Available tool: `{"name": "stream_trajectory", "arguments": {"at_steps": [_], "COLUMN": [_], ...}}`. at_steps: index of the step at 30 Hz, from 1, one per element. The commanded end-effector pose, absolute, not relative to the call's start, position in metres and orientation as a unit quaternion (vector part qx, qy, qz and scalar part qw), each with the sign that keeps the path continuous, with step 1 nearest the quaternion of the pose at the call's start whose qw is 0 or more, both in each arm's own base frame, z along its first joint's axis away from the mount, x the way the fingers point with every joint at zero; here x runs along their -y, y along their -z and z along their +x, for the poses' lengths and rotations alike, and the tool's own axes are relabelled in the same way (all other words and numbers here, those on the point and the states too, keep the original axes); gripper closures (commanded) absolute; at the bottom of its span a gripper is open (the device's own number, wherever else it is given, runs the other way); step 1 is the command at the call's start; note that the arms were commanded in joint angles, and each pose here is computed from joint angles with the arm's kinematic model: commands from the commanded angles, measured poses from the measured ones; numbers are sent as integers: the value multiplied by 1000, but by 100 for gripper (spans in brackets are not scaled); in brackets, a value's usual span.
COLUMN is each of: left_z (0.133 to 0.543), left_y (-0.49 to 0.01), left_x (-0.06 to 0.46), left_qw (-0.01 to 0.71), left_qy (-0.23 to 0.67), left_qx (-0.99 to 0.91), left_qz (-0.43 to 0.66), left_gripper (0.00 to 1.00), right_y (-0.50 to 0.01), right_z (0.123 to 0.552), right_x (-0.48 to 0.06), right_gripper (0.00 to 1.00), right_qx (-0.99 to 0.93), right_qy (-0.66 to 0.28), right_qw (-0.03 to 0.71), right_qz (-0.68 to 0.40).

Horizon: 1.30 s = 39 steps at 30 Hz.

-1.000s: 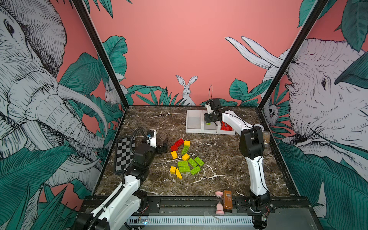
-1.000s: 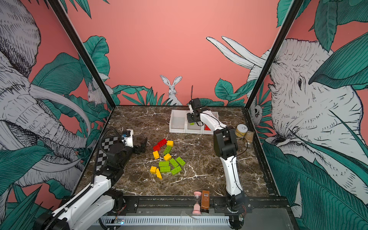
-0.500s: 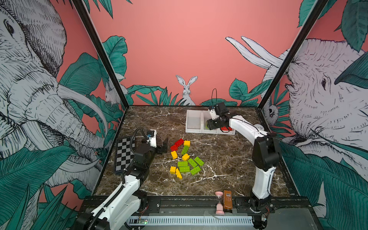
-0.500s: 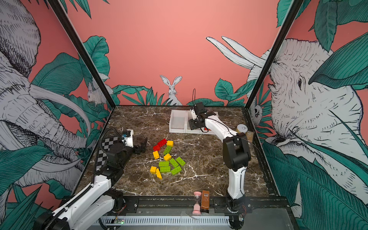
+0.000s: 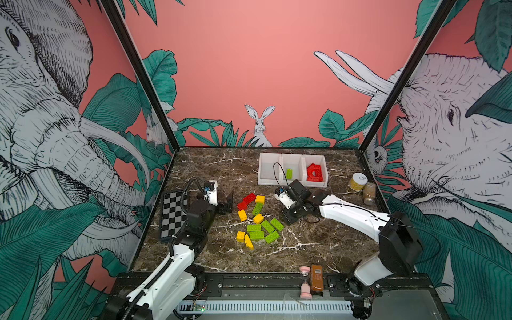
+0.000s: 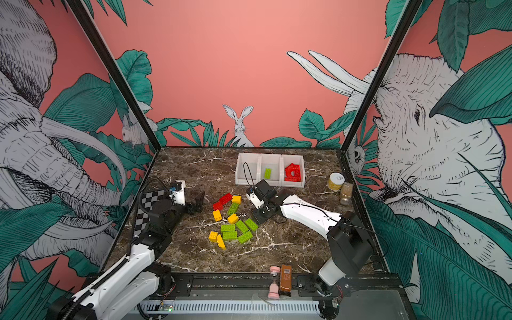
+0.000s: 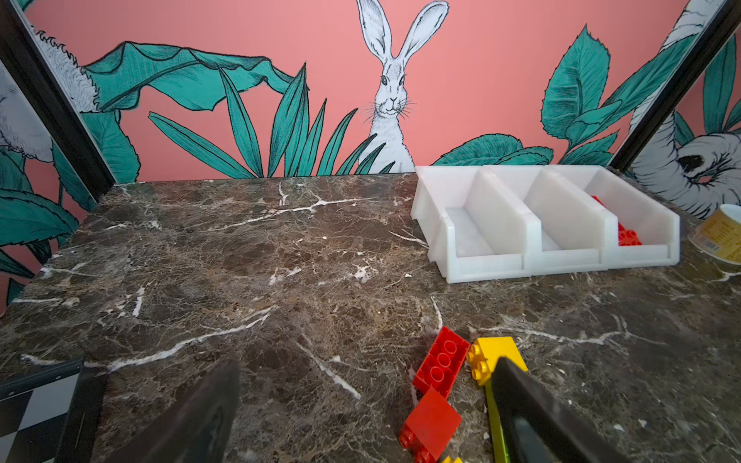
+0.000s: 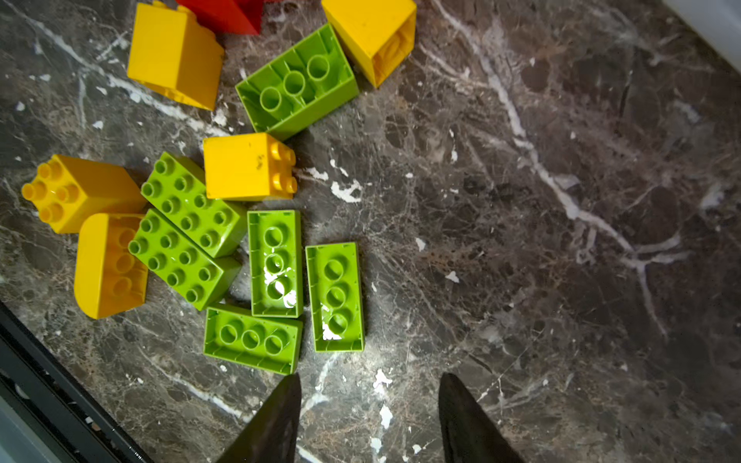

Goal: Sort the legos into containers by color
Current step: Move the lego to the center of the table.

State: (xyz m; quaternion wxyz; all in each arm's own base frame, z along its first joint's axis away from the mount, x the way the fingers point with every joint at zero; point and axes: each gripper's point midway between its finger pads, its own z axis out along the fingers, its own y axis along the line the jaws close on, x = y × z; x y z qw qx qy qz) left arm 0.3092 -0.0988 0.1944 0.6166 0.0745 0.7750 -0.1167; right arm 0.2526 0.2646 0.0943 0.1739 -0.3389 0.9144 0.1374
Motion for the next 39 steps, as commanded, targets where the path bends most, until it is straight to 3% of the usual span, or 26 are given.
{"name": "stream_trajectory", "arguments": {"at_steps": [1, 17, 30, 39], "left_z": [309, 310, 310, 309], "left_y": [-188, -186, -187, -187], "left_x": [97, 98, 98, 97], "left_qw": [614, 611, 612, 613], "left_qy": [108, 106, 106, 106], "left_qx": [-778, -780, -780, -779], "left_qz": [76, 79, 79, 77], "left_gripper": [2, 2, 2, 2], "right_y": [-94, -46, -22, -42], "right_z": [261, 260, 266, 292], "right_x": [-280, -297, -266, -224], "right_gripper": [45, 49, 51, 52], "right_qx": [-906, -903, -924, -947], "right_qy": [-153, -127, -58, -29], "right_qw": [193, 147, 118, 139], "right_qz": [-344, -383, -360, -287]}}
